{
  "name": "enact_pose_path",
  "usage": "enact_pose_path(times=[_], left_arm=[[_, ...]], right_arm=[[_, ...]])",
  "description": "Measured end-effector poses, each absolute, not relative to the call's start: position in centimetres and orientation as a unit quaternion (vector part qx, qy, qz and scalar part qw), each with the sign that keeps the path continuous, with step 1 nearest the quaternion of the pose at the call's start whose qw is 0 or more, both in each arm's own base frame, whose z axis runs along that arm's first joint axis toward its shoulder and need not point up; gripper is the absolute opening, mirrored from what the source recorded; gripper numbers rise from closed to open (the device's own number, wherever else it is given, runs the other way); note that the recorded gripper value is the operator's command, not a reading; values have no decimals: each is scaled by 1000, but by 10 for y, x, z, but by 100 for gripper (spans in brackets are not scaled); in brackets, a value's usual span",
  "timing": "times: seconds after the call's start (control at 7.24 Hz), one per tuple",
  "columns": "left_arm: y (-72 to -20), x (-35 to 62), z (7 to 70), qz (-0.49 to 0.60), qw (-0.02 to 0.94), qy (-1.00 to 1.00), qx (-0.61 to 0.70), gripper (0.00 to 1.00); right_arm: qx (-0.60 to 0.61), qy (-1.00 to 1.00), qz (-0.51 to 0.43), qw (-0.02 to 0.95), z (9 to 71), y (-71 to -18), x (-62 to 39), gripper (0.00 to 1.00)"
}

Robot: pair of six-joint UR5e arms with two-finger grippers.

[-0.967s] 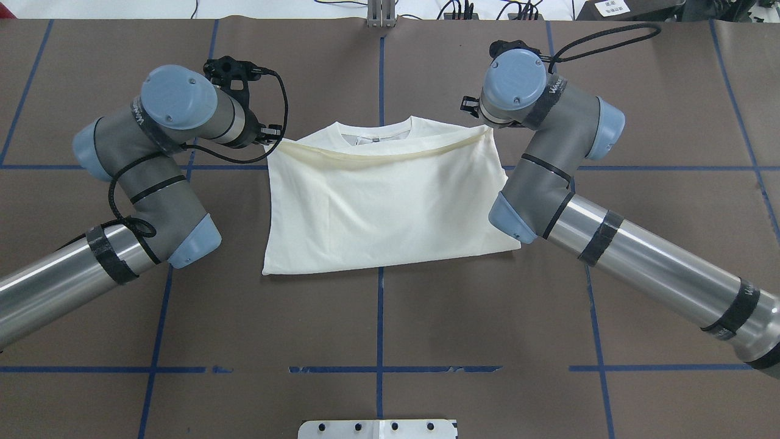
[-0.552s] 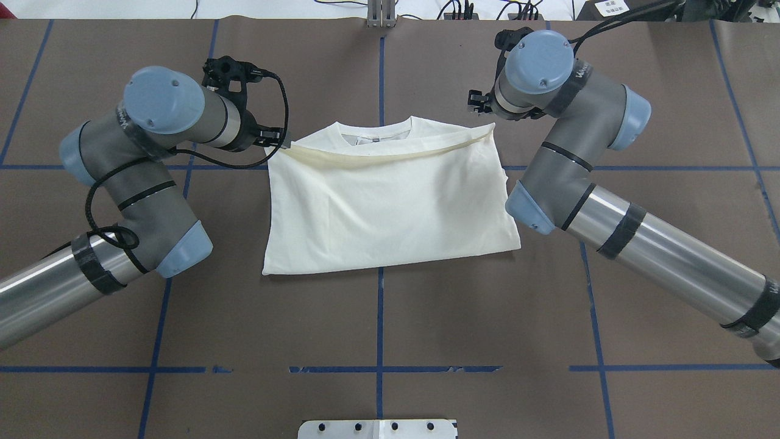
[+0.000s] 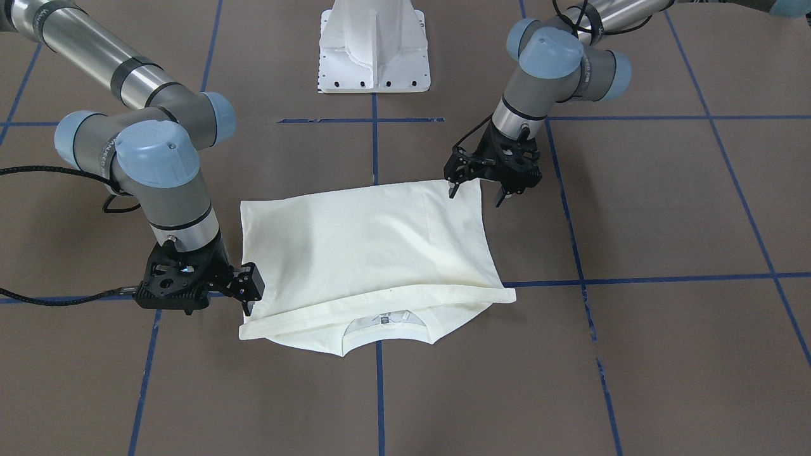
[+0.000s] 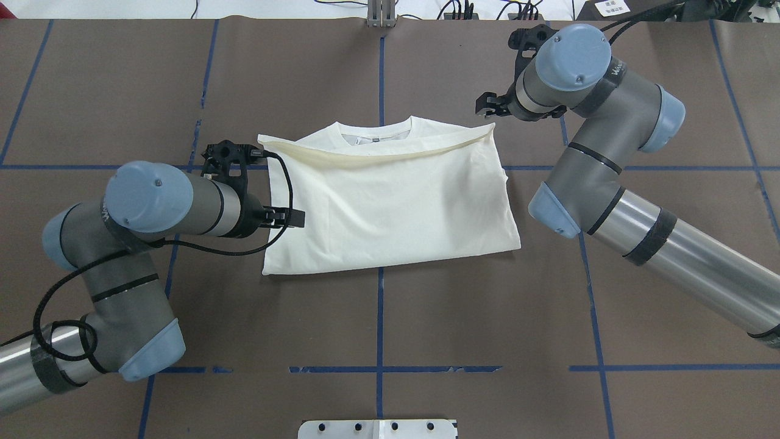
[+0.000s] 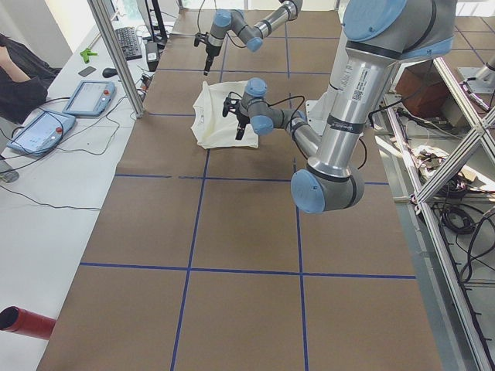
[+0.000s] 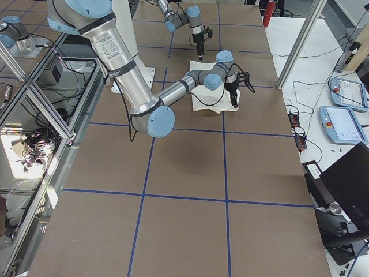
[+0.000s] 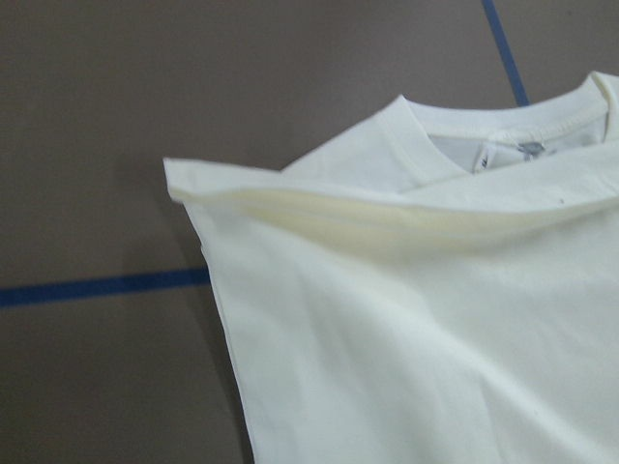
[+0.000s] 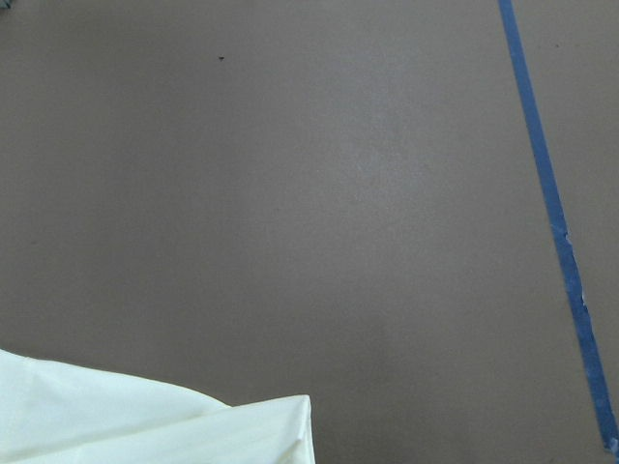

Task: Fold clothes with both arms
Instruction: 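Move the left gripper to the folded shirt's nearest side edge and grasp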

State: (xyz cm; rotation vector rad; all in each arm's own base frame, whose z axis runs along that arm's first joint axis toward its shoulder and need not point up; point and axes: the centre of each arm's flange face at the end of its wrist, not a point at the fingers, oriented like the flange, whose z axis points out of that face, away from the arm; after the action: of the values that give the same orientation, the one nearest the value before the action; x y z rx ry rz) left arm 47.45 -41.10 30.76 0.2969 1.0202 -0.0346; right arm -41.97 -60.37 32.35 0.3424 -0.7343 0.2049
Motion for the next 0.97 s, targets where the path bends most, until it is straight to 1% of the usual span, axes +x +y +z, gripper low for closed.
enact_pose_path(times=[0.14,0.41,0.69,0.97], left_arm=[[-395,480,317,-23,865,483,132,74],[-383,483,333,-28,872,472,129,74],[-375,489,337,-24,874,469,124,63],[-362,500,341,-15,876,467,117,59]], right_arm=[[166,-357,100,914,323,-603,-420,100],[167,-357,101,914,323,-603,-421,100],[167,-357,102,914,323,-602,-422,100],[167,-356,102,914,323,-602,-422,100]])
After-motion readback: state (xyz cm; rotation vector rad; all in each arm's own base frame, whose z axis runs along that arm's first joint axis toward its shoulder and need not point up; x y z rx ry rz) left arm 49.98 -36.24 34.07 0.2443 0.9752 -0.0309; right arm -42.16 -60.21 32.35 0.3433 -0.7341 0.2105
